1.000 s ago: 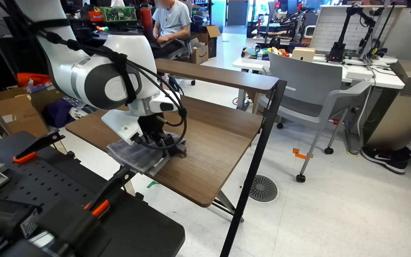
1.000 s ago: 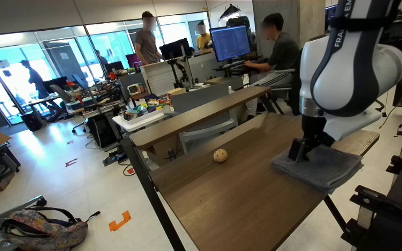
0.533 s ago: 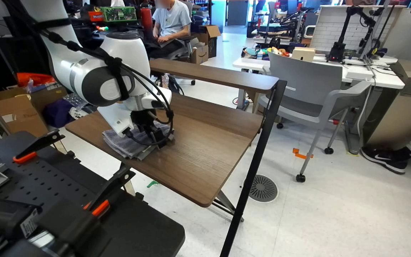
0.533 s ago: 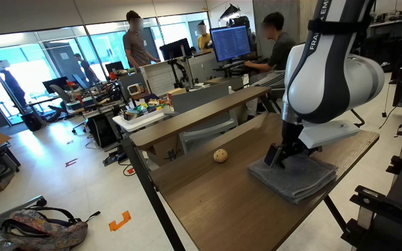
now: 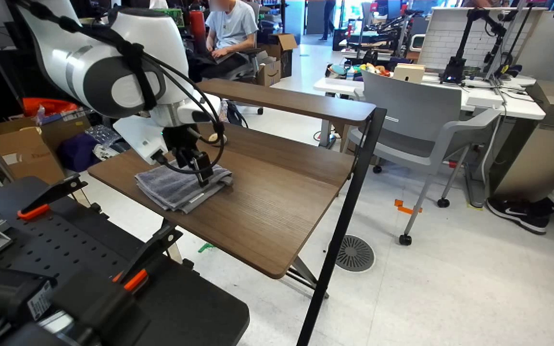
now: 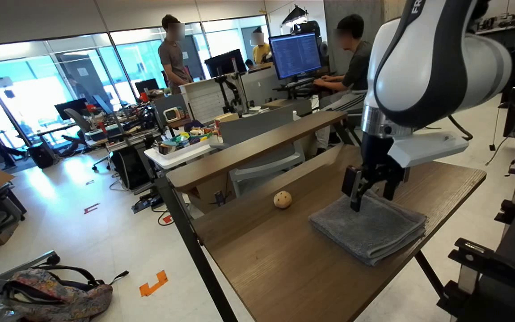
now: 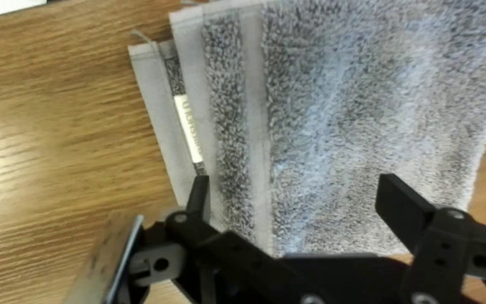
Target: Move the brown object to the left and use the grey towel to wipe the table
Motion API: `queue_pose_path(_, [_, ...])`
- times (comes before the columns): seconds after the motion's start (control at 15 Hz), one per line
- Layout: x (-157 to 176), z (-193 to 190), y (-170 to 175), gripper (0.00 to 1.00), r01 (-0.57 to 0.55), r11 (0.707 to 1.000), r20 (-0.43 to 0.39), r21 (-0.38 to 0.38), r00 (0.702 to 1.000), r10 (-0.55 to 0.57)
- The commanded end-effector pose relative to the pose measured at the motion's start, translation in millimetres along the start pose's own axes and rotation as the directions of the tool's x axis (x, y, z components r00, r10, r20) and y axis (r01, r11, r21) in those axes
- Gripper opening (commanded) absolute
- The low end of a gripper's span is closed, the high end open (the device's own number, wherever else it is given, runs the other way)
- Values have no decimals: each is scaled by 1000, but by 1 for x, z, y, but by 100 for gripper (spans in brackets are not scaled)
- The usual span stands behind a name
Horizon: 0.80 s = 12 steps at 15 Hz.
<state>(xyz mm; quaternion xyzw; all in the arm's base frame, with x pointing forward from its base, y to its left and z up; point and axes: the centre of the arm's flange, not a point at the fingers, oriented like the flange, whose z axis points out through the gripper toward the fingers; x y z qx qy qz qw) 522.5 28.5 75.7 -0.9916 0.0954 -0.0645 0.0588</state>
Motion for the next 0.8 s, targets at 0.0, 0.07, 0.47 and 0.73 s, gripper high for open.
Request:
queue_pose_path(0.0, [-15,-46,18,100,27,1000,40,15,999,-27])
queue_pose_path(0.07, [-15,-51,21,100,29,999,48,18,998,-30])
queue_pose_path(0.47, [-22,-84,41,100,63,997,42,53,997,-66])
queue_pose_path(0.73, [-15,-70,38,100,55,998,31,37,998,-56])
